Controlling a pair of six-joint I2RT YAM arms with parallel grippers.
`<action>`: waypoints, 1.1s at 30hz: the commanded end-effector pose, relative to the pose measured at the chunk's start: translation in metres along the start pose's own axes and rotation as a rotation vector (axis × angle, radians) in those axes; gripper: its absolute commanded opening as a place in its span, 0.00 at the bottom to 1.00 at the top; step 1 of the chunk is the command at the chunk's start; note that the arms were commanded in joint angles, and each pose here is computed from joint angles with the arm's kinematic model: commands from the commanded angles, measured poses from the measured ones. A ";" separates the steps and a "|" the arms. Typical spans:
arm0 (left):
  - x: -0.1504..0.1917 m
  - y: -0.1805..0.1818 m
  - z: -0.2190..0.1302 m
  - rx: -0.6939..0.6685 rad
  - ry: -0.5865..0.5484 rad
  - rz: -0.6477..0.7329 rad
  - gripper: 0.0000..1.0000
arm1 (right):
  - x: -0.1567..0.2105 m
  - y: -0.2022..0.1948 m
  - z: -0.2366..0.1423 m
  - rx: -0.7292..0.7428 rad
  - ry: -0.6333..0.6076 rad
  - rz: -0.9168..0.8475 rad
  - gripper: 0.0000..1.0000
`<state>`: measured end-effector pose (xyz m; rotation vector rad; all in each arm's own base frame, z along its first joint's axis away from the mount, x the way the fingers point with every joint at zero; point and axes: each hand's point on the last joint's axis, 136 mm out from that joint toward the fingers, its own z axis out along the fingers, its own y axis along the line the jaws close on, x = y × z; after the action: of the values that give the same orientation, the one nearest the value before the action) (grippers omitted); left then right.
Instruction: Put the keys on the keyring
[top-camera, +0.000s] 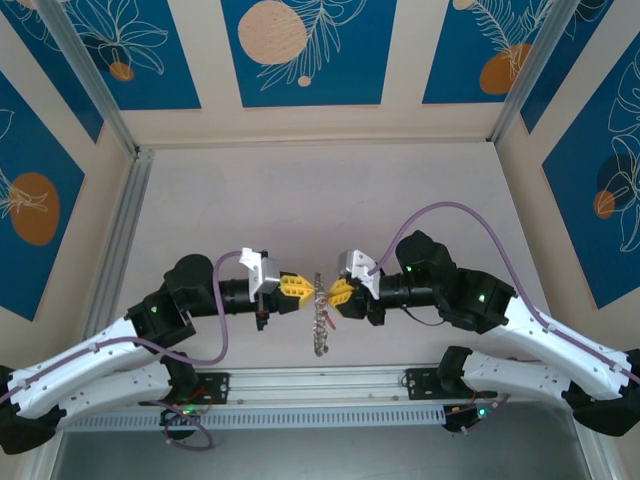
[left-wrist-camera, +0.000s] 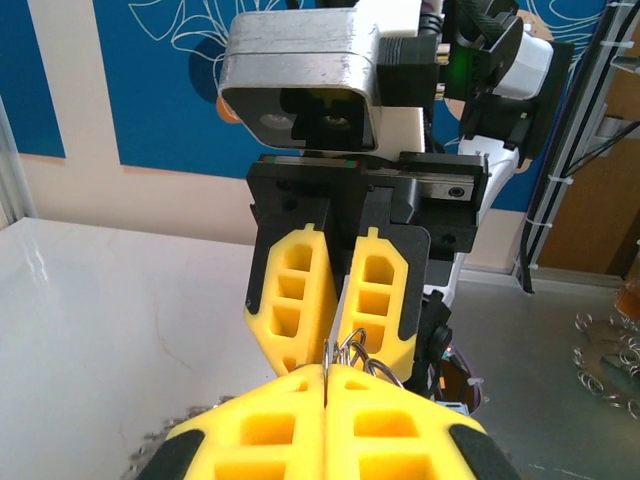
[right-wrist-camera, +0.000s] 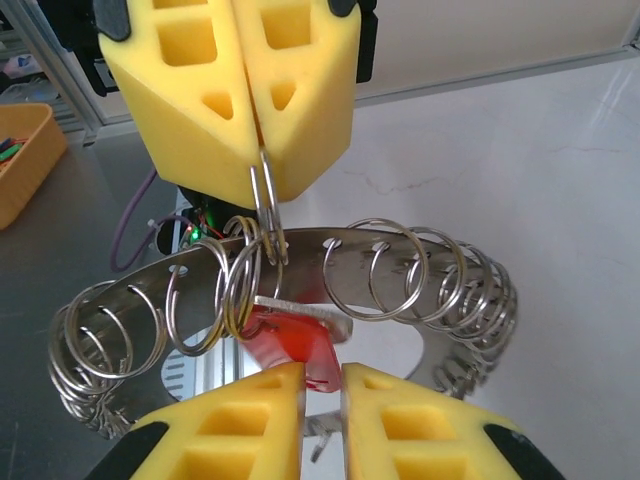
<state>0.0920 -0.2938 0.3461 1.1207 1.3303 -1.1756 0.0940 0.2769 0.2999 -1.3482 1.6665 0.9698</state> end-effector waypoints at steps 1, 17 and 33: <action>-0.019 -0.011 -0.002 0.050 -0.069 0.018 0.00 | -0.011 0.009 -0.004 -0.050 -0.052 -0.008 0.20; -0.020 -0.013 0.005 0.081 -0.057 0.013 0.00 | -0.029 0.020 -0.015 -0.093 -0.176 -0.064 0.24; -0.027 -0.015 0.004 0.096 -0.087 0.003 0.00 | -0.015 0.019 -0.007 -0.096 -0.138 -0.023 0.16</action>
<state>0.0882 -0.3021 0.3381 1.1536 1.3559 -1.2296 0.0803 0.2791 0.3235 -1.3300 1.5014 1.0930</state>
